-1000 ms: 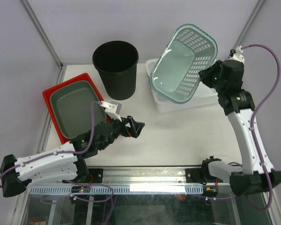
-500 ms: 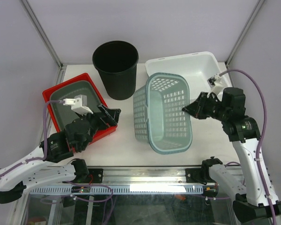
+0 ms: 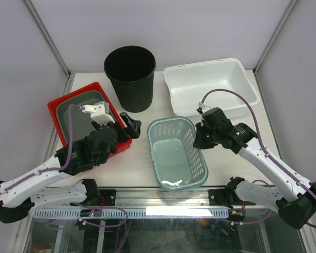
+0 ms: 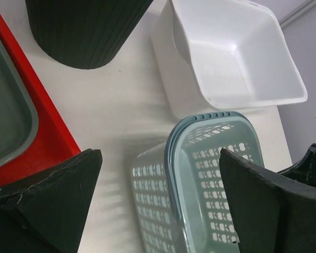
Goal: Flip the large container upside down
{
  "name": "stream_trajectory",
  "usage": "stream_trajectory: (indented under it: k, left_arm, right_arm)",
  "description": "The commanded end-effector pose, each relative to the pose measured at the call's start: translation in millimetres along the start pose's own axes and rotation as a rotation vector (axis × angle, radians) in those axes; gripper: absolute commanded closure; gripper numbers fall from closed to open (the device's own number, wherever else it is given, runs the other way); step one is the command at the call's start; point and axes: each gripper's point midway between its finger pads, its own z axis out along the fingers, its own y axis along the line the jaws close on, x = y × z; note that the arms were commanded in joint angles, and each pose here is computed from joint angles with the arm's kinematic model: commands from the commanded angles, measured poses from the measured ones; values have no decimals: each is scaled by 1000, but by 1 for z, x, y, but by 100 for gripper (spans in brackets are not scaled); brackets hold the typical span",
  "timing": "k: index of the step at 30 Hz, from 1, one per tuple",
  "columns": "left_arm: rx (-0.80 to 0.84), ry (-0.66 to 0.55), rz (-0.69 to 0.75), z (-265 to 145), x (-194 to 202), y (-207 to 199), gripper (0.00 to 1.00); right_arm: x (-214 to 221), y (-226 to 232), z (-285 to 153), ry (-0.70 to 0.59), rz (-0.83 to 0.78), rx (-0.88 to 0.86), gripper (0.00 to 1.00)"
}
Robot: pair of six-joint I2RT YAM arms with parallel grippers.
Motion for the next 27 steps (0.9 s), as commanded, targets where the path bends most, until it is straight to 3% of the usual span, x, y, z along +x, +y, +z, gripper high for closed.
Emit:
stream_trajectory:
  k: [1,2,4,8,11,14,19,27]
  left_arm:
    - [17,-50,-79,-8,-28,-6,1]
    - [13,-53,-81,-8,-29,-4,1]
    - [4,-56,-88,-10,-32,-2,1]
    - [-3,-51,-90,-11,-30,2,1]
    - [-6,-32,-79,-8,-26,1,1]
    - [-14,-12,-62,-4,-22,0,1]
    - [-110,56,-48,14,-21,27,1]
    - [-175,68,-92,25,-44,65,1]
  right_arm:
    - [-40,5,6,-151,54,54,100]
    - [-38,6,12,-131,55,57,93]
    - [-38,11,17,-117,54,46,90]
    - [-48,19,15,-148,51,17,50]
    - [-64,15,0,-198,41,57,34]
    - [-83,18,-23,-256,21,66,32]
    - [-100,68,-48,-298,-9,-101,32]
    - [-56,158,-4,-177,-118,-90,25]
